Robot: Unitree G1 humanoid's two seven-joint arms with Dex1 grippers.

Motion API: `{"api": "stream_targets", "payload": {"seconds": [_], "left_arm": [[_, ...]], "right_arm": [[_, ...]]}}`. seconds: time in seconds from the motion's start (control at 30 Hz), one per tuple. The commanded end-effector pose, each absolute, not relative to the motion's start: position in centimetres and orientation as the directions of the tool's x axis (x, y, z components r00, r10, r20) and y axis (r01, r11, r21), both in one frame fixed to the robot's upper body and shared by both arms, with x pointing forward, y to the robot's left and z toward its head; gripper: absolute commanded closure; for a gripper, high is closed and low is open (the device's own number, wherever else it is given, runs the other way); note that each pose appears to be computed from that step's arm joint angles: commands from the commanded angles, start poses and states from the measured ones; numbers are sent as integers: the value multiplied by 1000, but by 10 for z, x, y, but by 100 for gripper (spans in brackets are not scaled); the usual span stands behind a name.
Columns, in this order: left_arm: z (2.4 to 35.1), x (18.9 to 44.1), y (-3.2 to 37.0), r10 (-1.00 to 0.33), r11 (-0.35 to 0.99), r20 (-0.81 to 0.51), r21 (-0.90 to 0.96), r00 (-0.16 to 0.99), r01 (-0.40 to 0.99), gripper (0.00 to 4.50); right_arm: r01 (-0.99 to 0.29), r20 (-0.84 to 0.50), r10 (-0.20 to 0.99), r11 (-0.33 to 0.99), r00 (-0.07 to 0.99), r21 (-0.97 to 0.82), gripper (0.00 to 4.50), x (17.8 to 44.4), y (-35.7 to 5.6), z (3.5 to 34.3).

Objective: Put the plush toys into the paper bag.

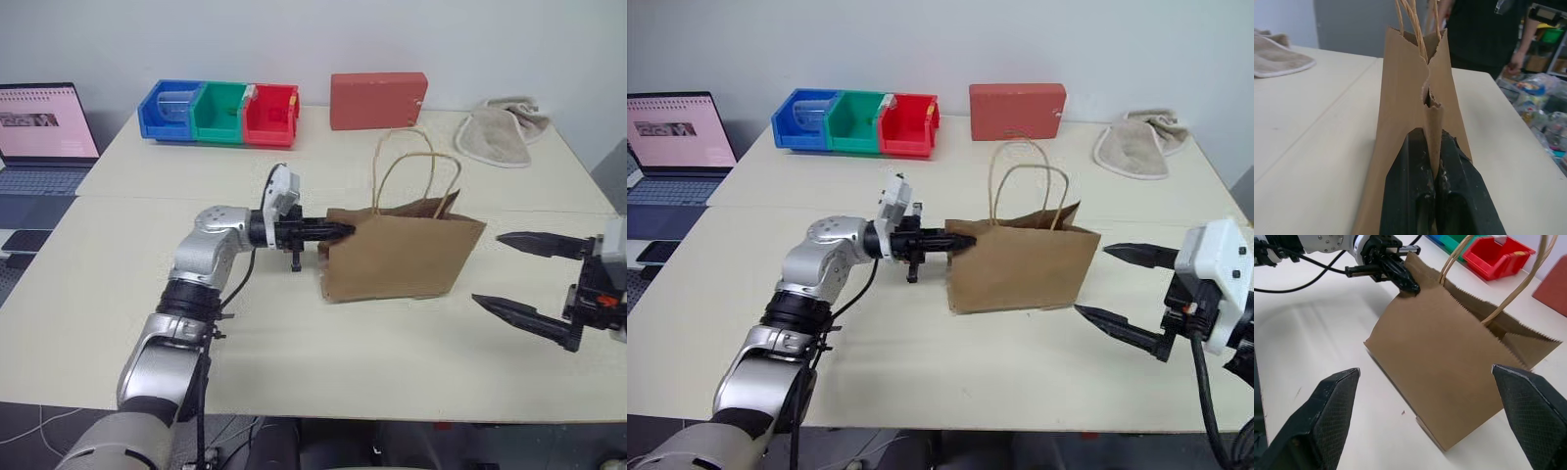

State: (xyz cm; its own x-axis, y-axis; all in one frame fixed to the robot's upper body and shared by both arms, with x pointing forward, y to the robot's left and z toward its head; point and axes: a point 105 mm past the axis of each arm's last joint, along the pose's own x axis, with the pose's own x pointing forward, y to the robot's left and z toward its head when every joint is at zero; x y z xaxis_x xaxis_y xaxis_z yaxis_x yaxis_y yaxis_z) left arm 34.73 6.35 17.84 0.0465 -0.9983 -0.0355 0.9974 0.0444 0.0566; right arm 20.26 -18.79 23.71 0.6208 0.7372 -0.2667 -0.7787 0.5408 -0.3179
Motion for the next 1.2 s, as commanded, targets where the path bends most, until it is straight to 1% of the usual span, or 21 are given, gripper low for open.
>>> {"api": "stream_targets", "payload": {"seconds": [0.03, 0.13, 0.2, 0.23, 0.3, 0.5, 0.63, 0.67, 0.8, 0.9, 1.0, 1.07, 1.1, 1.2], "left_arm": [[190, 353, 58, -999, 40, -12, 113, 42, 993, 448], [185, 361, 60, -996, 70, -46, 123, 77, 990, 448], [183, 361, 63, -995, 60, -77, 136, 71, 989, 448], [183, 359, 65, -995, 44, -84, 136, 56, 990, 428], [186, 359, 67, -995, 50, -78, 155, 63, 987, 391], [184, 353, 77, -990, 51, -118, 191, 74, 980, 209], [175, 350, 100, -971, 115, -182, 213, 155, 970, 84], [174, 351, 108, -962, 150, -189, 229, 195, 962, 60], [175, 346, 140, -921, 254, -226, 270, 317, 929, 60], [175, 340, 181, -808, 357, -340, 367, 481, 859, 60], [190, 325, 209, -721, 443, -344, 439, 602, 782, 60], [195, 315, 217, -692, 471, -347, 448, 633, 760, 60], [198, 308, 219, -693, 483, -345, 430, 633, 763, 60], [202, 292, 225, -694, 490, -372, 385, 617, 782, 60]], "right_arm": [[-760, -254, 728, 537, 637, -367, 0, 199, -185, 244], [-764, -258, 730, 536, 633, -358, 0, 199, -182, 241], [-767, -261, 731, 536, 631, -354, 0, 199, -182, 239], [-769, -263, 732, 534, 629, -352, 0, 200, -182, 239], [-771, -263, 734, 532, 626, -351, 0, 201, -181, 238], [-778, -259, 745, 520, 615, -353, 0, 207, -180, 237], [-775, -255, 742, 526, 619, -350, 0, 214, -185, 241], [-775, -254, 744, 525, 619, -350, 0, 216, -187, 242], [-744, -245, 721, 530, 648, -407, 0, 225, -200, 252], [-711, -234, 704, 520, 670, -473, 0, 232, -215, 263], [-722, -287, 686, 505, 668, -473, 0, 236, -236, 261], [-735, -323, 677, 497, 661, -463, 0, 236, -247, 259], [-753, -356, 675, 493, 647, -435, 0, 235, -253, 258], [-774, -393, 671, 491, 629, -399, 0, 233, -266, 262]]}}
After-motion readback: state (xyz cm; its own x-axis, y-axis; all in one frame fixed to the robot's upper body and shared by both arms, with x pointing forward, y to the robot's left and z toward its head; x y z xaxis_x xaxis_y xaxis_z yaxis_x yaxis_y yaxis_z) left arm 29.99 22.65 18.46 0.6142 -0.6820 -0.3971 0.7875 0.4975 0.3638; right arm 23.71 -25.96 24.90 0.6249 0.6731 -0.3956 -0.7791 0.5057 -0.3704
